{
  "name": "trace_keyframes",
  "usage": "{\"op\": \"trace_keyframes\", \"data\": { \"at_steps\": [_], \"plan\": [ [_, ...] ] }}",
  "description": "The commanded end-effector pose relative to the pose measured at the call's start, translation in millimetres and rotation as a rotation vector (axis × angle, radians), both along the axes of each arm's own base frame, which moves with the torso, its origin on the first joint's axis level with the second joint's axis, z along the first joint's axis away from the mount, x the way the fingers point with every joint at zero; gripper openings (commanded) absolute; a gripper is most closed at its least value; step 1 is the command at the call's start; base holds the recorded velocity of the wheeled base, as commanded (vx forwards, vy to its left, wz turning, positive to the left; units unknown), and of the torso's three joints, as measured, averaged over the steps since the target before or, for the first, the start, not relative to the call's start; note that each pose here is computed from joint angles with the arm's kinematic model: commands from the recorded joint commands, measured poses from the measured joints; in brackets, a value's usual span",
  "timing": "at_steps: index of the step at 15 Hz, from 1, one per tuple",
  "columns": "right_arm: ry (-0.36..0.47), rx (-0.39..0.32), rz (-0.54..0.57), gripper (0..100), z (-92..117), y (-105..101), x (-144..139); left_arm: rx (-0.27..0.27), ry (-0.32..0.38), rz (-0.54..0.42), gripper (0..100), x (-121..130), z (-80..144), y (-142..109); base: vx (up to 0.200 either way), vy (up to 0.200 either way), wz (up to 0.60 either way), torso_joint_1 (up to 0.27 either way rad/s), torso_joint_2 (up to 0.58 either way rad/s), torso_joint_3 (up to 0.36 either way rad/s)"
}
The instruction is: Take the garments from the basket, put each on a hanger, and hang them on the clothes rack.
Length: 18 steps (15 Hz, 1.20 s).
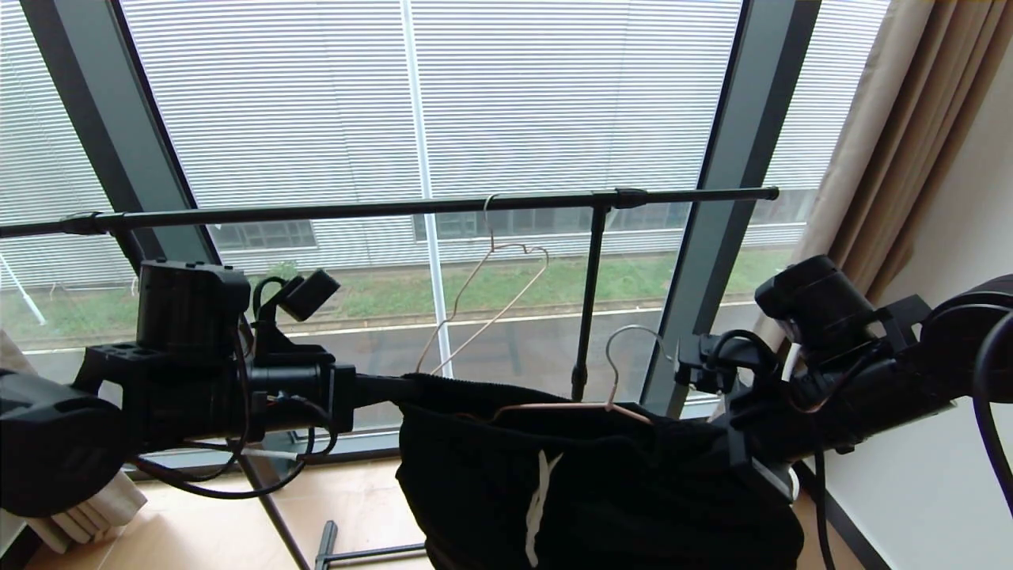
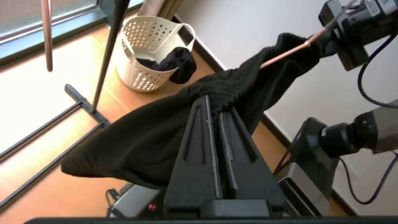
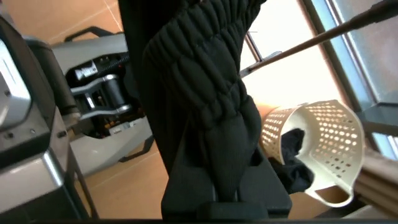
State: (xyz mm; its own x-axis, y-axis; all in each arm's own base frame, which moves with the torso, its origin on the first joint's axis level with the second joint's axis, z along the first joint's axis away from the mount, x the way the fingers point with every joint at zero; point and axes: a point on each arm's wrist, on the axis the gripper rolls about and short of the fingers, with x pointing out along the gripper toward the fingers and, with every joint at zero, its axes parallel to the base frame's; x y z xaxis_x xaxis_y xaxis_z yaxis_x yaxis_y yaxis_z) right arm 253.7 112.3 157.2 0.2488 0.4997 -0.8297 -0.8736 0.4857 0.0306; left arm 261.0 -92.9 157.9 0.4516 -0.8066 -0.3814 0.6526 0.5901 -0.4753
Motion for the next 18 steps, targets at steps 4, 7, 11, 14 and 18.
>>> {"op": "trace_keyframes", "data": {
  "at_steps": [4, 7, 11, 14, 18],
  "plan": [
    [-0.024, 0.1, -0.104, 0, 13.8, 8.2, -3.6, 0.137, -0.076, -0.064, 0, -9.1, 55.3, -46.0, 0.0, 0.0, 0.0, 0.0, 0.0, 0.0],
    [-0.054, 0.065, -0.109, 0, 15.3, 6.6, -16.6, 0.235, -0.098, -0.012, 0, -1.9, 50.2, -68.1, 0.0, 0.0, 0.0, 0.0, 0.0, 0.0],
    [-0.158, -0.071, -0.111, 0, 15.9, 23.8, -37.2, 0.277, -0.119, 0.041, 0, 7.7, 56.3, -79.5, 0.0, 0.0, 0.0, 0.0, 0.0, 0.0],
    [-0.253, -0.109, -0.1, 0, 0.1, 39.7, -47.1, 0.295, -0.124, 0.045, 0, 8.4, 67.2, -89.0, 0.0, 0.0, 0.0, 0.0, 0.0, 0.0],
    [-0.291, -0.107, -0.119, 0, -7.1, 48.9, -48.2, 0.347, -0.124, 0.074, 0, 11.7, 69.5, -102.6, 0.0, 0.0, 0.0, 0.0, 0.0, 0.0]
  ]
}}
